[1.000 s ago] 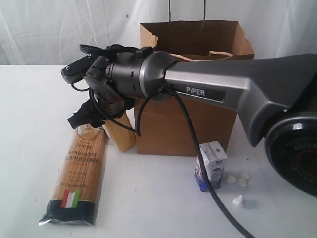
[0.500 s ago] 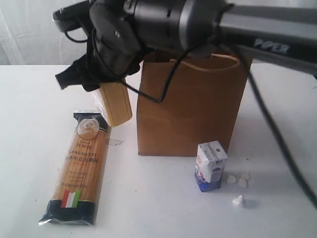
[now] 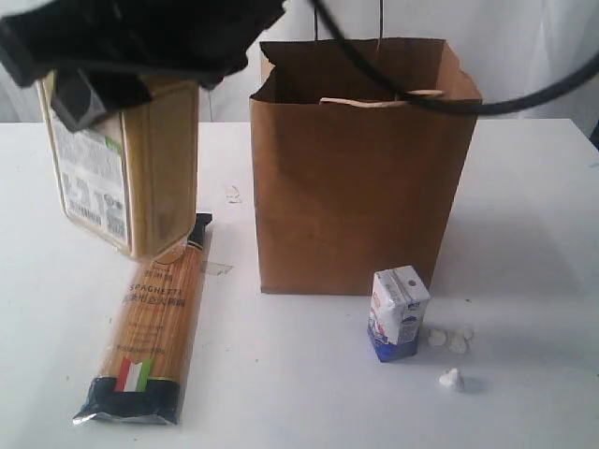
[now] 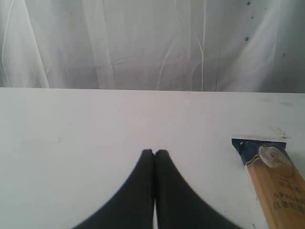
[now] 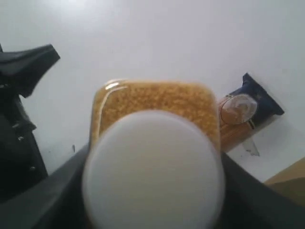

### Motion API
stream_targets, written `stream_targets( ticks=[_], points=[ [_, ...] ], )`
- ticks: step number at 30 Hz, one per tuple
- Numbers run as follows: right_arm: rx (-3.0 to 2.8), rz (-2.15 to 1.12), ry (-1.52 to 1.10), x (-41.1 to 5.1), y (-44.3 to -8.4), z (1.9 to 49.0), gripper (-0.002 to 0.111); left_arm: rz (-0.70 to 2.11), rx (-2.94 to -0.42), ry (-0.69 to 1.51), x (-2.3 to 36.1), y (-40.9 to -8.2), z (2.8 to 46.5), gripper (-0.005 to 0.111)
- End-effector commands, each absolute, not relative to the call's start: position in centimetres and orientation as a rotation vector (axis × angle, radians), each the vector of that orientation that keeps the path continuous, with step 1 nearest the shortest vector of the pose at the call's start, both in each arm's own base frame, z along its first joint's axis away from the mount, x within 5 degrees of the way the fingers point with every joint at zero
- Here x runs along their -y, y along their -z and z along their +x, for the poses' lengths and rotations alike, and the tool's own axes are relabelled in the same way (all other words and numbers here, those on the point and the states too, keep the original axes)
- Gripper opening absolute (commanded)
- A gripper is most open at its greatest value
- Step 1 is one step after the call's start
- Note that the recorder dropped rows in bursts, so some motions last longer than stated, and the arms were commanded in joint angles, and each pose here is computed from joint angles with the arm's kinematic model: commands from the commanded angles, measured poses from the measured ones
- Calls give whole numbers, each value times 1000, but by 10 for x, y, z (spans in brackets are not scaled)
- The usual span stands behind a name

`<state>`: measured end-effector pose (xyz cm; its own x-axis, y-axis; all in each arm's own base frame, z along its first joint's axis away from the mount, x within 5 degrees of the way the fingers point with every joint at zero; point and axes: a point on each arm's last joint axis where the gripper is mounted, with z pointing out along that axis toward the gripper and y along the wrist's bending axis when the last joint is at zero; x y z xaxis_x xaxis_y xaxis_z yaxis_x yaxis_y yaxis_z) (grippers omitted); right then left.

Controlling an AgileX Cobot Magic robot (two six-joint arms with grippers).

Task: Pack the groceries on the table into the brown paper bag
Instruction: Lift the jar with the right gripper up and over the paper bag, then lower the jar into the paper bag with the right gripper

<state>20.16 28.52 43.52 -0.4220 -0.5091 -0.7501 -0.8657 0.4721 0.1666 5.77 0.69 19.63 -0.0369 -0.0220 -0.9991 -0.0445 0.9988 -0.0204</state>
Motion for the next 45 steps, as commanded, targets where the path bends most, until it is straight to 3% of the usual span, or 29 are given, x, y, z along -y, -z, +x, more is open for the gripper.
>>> stream_targets(
  ticks=[1, 11, 18, 29, 36, 42, 45],
  points=[
    [-1899, -1091, -690, -243, -486, 175, 0, -35, -1605, -18, -6, -195, 58, 1],
    [-1781, -877, -168, -151, -533, 155, 0, -35, -1605, -18, -6, -195, 58, 1],
    [-1631, -762, -67, -145, -547, 164, 0, -35, -1605, -18, -6, -195, 58, 1],
    [-1580, -637, -109, -155, -517, 203, 0, -35, -1605, -18, -6, -195, 58, 1],
    [-1578, -345, -337, -137, -492, 232, 0, -35, -1605, -18, -6, -195, 58, 1],
    [-1864, -100, -308, -111, -449, 268, 0, -35, -1605, -18, -6, -195, 58, 1],
    [-1850, -69, -420, -110, -449, 274, 0, -35, -1605, -18, -6, -195, 58, 1]
  ],
)
